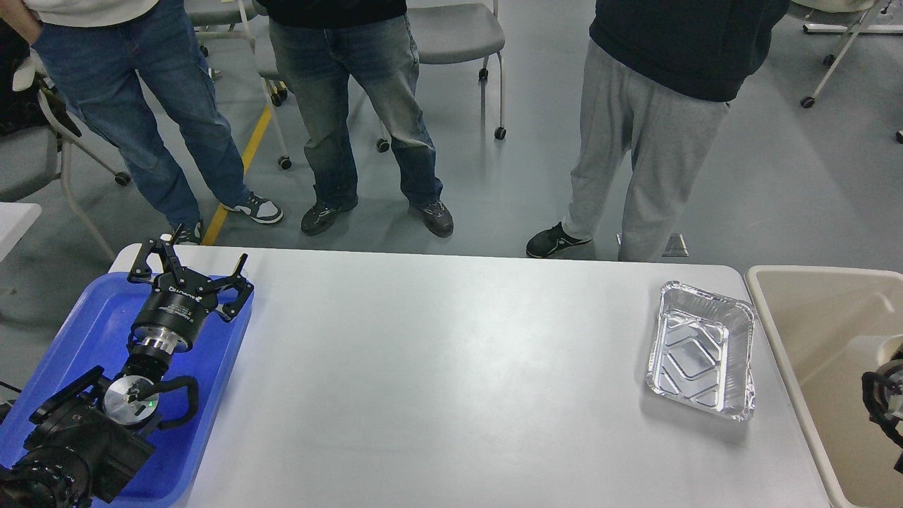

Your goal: Tidy desktop

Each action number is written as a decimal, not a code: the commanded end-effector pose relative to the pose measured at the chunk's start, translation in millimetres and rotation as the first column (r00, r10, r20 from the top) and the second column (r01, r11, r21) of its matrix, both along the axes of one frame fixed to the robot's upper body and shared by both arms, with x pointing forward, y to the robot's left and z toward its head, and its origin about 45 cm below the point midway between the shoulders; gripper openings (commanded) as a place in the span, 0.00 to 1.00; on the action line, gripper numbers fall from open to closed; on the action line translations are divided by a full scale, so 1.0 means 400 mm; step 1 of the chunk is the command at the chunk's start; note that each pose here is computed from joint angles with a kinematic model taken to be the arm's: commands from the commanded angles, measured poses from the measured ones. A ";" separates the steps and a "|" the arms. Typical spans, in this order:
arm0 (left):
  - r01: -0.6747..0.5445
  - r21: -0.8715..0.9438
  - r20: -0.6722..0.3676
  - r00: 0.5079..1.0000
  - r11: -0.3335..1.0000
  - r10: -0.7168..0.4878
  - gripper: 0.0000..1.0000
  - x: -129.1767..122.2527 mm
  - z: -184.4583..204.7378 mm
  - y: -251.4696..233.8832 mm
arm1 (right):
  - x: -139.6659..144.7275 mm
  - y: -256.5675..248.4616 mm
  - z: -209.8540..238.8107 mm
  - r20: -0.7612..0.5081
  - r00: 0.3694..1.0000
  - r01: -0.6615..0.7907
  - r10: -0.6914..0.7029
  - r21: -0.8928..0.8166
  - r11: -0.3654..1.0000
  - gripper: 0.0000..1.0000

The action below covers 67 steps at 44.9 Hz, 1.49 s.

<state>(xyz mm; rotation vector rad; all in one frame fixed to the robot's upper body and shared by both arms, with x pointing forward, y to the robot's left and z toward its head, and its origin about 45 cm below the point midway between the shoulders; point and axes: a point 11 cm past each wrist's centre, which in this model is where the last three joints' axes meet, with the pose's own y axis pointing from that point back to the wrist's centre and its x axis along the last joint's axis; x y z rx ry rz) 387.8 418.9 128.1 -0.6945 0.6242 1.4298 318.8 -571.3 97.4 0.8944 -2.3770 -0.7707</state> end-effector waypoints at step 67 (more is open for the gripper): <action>-0.001 0.000 0.000 1.000 1.000 0.001 1.00 0.000 0.000 0.000 | 0.142 0.120 0.044 0.224 0.969 -0.158 0.107 0.223 0.962 1.00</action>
